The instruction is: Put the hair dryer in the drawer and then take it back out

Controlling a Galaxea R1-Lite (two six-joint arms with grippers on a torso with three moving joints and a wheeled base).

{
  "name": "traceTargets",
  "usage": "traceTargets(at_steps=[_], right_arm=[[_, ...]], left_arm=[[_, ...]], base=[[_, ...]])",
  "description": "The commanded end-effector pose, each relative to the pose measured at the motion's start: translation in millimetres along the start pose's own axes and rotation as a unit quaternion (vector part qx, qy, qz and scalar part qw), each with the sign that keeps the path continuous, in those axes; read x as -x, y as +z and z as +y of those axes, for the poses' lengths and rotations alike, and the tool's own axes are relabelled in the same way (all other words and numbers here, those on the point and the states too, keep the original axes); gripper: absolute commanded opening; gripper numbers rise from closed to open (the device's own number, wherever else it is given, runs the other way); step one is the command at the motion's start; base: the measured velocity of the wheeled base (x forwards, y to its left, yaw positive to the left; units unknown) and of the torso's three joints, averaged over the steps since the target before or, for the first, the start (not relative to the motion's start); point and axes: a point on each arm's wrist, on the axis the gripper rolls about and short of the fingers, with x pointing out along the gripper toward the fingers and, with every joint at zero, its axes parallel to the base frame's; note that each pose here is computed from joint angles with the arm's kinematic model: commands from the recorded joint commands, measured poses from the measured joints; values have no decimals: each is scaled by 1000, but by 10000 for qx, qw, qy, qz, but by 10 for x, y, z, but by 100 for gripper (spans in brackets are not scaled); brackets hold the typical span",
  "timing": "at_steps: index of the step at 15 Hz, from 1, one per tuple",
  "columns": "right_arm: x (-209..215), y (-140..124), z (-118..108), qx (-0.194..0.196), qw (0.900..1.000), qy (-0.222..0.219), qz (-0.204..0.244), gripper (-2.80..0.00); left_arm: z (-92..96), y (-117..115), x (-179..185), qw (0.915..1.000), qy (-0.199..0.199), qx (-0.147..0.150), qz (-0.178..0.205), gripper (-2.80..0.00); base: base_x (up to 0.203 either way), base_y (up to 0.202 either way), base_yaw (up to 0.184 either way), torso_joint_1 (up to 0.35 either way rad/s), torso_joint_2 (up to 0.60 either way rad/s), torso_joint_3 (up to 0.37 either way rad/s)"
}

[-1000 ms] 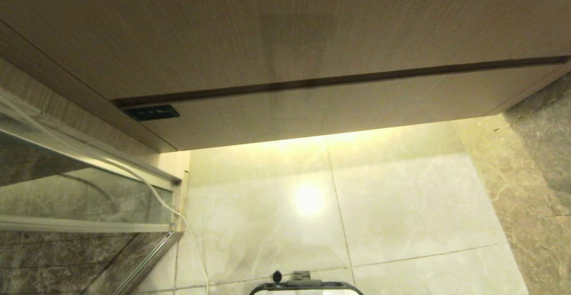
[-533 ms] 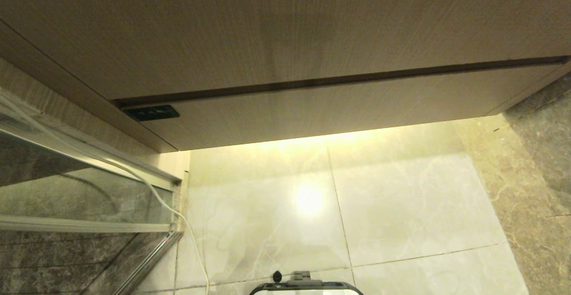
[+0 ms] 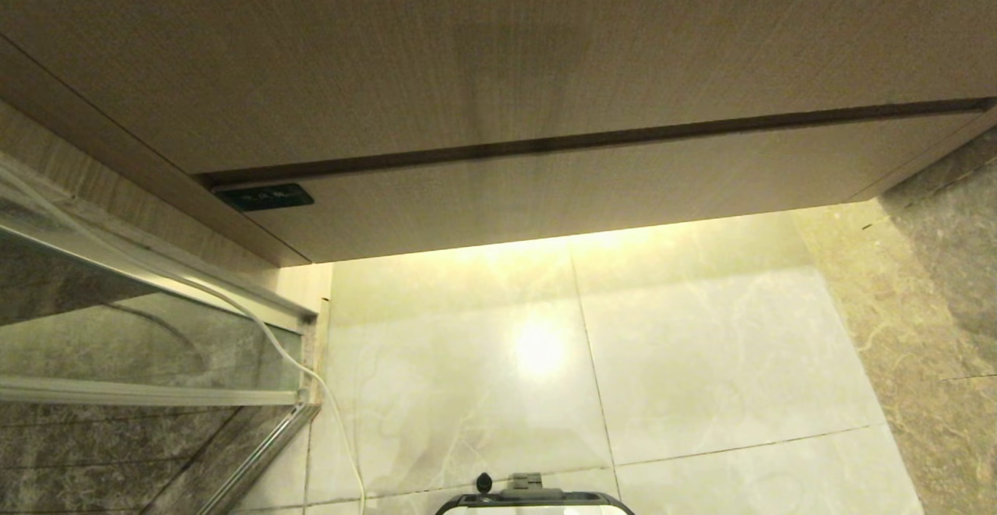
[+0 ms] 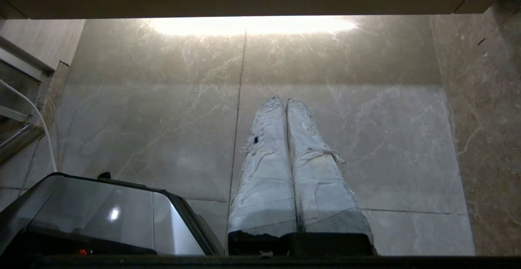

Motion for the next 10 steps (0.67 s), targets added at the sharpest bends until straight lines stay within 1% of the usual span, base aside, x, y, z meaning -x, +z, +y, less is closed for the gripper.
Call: traceTargets(at_steps=[1,10], right_arm=[[8,-118,7,-3,10000,-2,14,-280],[8,-115,7,13,10000,5,-2,-280]], left_arm=[[0,0,0,10000,-5,1,-1,-280],[0,0,0,10000,2,1,-1,-280]], base=[[0,0,0,0,0,0],[0,0,0,0,0,0]])
